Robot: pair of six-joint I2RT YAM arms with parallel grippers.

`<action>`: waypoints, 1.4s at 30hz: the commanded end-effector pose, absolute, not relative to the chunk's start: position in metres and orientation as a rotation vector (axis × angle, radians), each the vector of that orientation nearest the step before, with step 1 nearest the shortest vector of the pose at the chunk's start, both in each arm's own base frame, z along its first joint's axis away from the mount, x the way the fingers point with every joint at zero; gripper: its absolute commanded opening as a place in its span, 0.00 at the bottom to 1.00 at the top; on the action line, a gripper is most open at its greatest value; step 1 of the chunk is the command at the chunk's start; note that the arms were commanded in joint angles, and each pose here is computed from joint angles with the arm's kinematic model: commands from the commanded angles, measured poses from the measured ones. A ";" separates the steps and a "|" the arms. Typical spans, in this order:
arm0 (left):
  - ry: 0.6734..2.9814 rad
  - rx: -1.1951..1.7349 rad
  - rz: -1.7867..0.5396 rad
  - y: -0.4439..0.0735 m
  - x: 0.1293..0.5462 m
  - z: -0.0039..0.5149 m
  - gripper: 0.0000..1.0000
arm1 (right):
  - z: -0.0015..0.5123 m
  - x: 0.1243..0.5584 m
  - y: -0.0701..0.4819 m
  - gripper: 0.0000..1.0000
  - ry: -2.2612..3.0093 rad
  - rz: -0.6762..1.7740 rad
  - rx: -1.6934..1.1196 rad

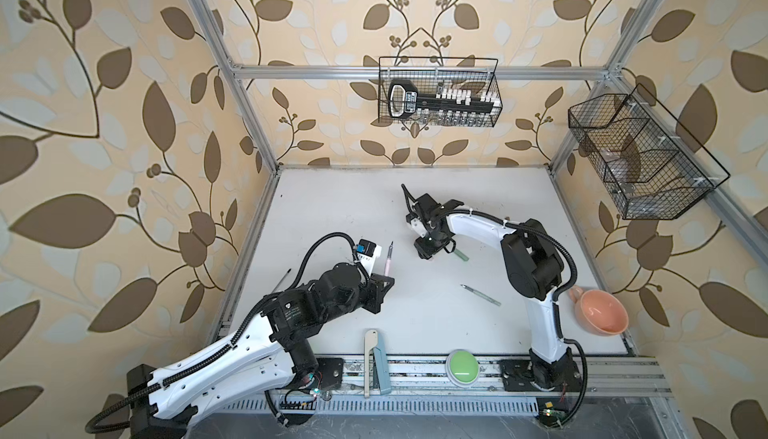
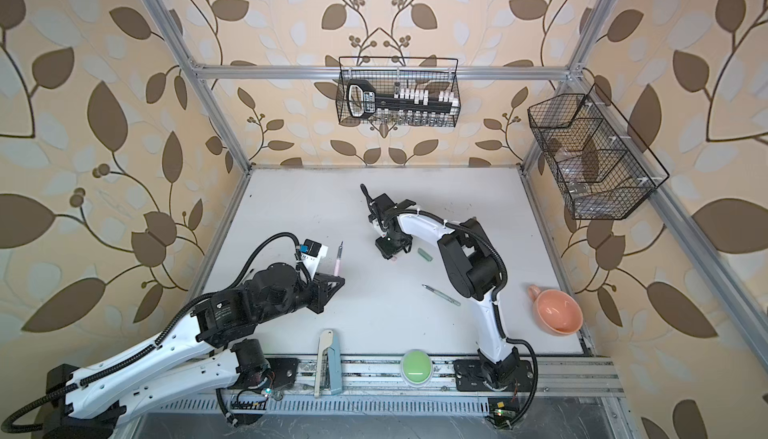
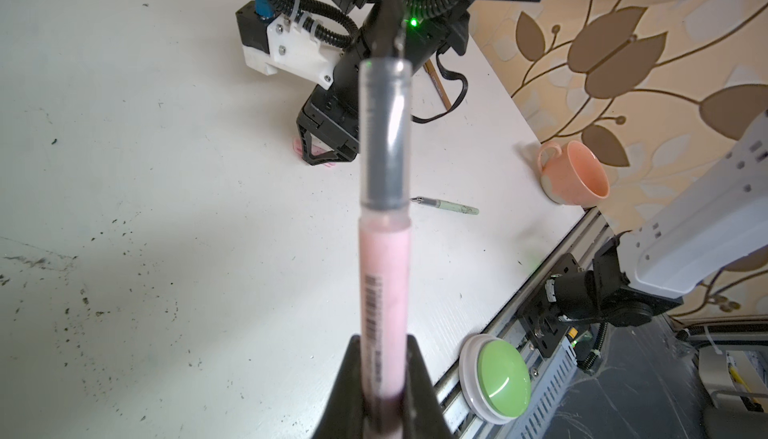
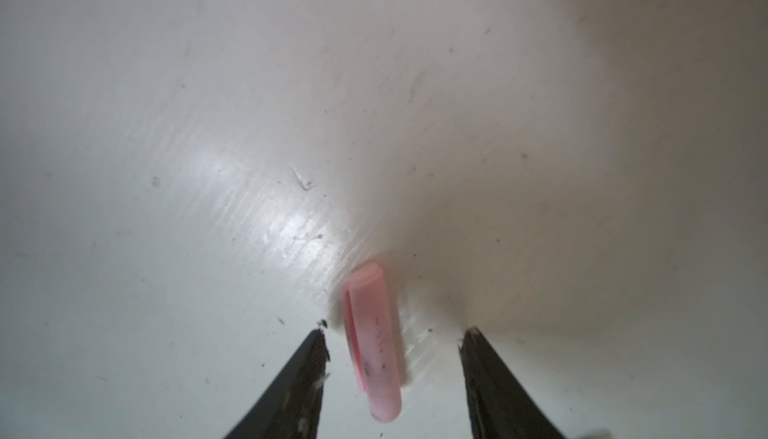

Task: Insert the pens into the pen caps
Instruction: 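Close the right gripper on the pink cap and lift it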

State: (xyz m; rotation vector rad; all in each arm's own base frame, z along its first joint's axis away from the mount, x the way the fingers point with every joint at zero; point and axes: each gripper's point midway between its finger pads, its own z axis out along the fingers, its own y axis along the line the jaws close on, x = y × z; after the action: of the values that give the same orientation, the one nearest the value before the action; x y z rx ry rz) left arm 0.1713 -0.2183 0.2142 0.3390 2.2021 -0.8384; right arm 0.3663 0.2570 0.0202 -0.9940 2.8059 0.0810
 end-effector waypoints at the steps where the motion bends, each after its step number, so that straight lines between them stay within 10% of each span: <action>1: 2.185 0.336 -0.813 -0.216 0.177 0.219 0.01 | 0.012 0.360 0.251 0.54 2.824 -0.028 -1.108; 21: 2.184 0.331 -0.815 -0.212 0.174 0.222 0.01 | -0.013 0.353 0.243 0.32 2.860 -0.117 -1.163; 42: 2.235 0.402 -0.836 -0.241 0.182 0.204 0.01 | 0.028 0.360 0.241 0.19 2.842 0.374 -0.773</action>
State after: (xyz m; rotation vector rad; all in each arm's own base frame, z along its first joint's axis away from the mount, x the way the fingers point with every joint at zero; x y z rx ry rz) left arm 0.1753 -0.2304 0.1867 0.3824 2.2990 -0.7861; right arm 0.3663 0.2365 0.0189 -0.8501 2.8446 0.2142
